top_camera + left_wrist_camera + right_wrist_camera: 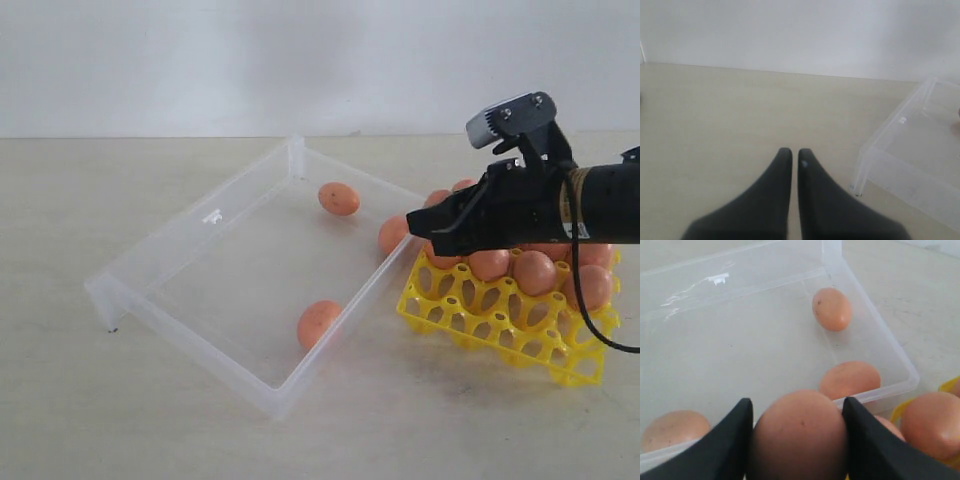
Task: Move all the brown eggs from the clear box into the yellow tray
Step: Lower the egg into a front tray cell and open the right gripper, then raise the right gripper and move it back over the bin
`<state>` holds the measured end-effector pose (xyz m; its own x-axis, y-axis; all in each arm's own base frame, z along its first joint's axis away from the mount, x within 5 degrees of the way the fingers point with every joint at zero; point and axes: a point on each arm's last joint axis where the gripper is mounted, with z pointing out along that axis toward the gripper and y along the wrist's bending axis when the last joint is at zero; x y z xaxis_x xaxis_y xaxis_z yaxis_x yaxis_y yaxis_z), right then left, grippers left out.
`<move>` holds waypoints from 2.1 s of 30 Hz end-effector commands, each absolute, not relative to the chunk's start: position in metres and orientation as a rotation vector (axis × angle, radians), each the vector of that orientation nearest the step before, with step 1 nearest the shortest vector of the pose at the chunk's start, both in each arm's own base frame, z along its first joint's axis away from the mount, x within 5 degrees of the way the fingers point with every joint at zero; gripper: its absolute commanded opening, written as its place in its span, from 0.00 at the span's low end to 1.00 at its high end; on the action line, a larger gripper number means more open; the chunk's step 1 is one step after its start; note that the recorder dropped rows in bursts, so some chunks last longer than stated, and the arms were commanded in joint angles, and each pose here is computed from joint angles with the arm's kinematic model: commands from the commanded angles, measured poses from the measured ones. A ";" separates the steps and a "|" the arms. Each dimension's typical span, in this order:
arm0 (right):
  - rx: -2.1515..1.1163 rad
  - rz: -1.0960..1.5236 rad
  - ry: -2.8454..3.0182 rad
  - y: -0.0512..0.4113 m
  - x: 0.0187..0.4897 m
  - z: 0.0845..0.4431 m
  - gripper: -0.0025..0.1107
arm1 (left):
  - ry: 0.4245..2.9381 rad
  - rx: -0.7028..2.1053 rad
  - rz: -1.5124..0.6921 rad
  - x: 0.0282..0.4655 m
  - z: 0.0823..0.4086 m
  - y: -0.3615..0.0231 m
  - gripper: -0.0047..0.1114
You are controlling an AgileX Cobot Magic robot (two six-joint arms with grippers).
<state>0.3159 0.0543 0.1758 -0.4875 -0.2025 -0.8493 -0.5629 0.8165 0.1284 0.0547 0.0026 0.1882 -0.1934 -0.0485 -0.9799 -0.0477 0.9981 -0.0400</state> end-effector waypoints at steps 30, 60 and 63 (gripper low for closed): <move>-0.643 0.489 2.142 0.055 0.325 0.124 0.02 | 1.761 -0.069 -0.003 0.055 0.188 0.002 0.08; -0.555 0.511 2.077 0.056 0.328 0.141 0.52 | 1.759 -0.069 -0.004 0.055 0.188 0.002 0.08; -0.578 0.514 1.994 0.058 0.326 0.160 0.52 | 1.759 -0.069 -0.004 0.055 0.188 0.002 0.08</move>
<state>0.3266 0.0550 0.1385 -0.5023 -0.2005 -0.8411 -0.5633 0.8139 0.1424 0.0547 0.0026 0.1882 -0.1934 -0.0485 -0.9799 -0.0477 0.9981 -0.0400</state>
